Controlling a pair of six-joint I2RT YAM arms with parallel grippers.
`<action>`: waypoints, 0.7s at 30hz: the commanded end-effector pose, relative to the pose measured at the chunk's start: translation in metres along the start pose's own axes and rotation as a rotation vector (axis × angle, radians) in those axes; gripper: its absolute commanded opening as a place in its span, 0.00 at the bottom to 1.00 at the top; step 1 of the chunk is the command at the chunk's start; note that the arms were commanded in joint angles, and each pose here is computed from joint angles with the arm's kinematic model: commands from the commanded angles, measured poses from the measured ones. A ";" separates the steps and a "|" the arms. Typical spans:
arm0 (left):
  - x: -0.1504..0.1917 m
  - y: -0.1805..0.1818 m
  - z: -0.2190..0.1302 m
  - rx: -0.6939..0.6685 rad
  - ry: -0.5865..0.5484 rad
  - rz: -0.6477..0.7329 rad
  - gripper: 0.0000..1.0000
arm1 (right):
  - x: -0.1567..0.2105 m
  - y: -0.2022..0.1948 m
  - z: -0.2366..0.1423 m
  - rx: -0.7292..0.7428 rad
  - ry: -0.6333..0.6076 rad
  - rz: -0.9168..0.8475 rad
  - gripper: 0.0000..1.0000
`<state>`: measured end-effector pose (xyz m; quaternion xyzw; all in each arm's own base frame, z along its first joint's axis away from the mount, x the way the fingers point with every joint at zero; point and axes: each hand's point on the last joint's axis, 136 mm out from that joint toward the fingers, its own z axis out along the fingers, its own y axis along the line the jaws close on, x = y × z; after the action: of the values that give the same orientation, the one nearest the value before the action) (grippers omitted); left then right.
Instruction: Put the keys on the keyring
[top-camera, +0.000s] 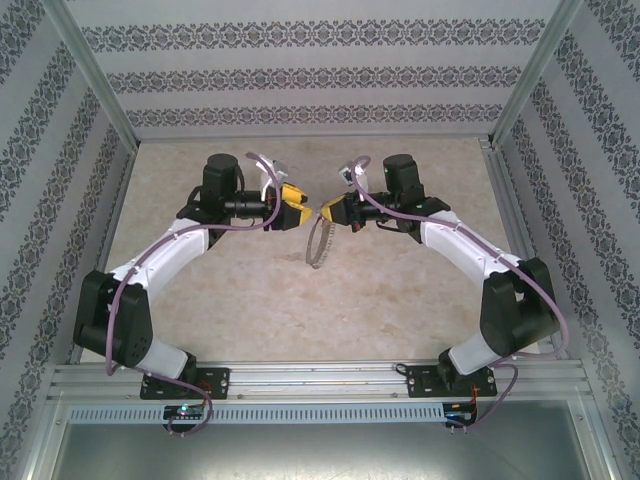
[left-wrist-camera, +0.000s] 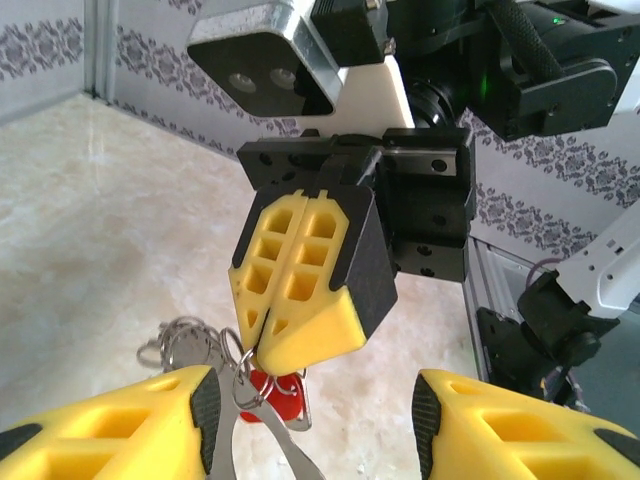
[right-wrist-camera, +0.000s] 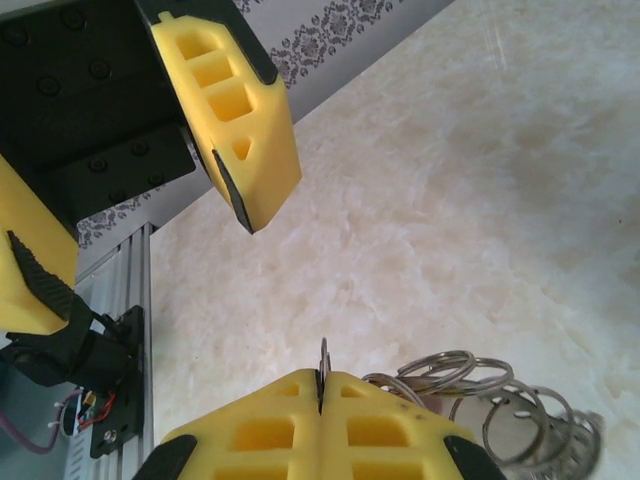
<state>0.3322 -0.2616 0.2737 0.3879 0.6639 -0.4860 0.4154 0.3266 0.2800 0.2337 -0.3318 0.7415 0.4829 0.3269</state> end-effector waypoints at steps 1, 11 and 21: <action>0.005 -0.003 -0.001 0.053 0.040 -0.027 0.54 | -0.012 0.015 -0.004 -0.073 -0.017 -0.058 0.00; 0.009 0.002 0.004 0.079 0.044 -0.072 0.48 | -0.014 0.024 -0.007 -0.108 -0.038 -0.063 0.00; 0.008 0.010 0.010 0.088 0.026 -0.086 0.46 | -0.015 0.029 -0.005 -0.127 -0.044 -0.066 0.00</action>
<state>0.3349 -0.2676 0.2485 0.3737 0.6833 -0.5187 0.3527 0.3198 0.2836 0.2442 -0.3429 0.7190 0.5116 0.3220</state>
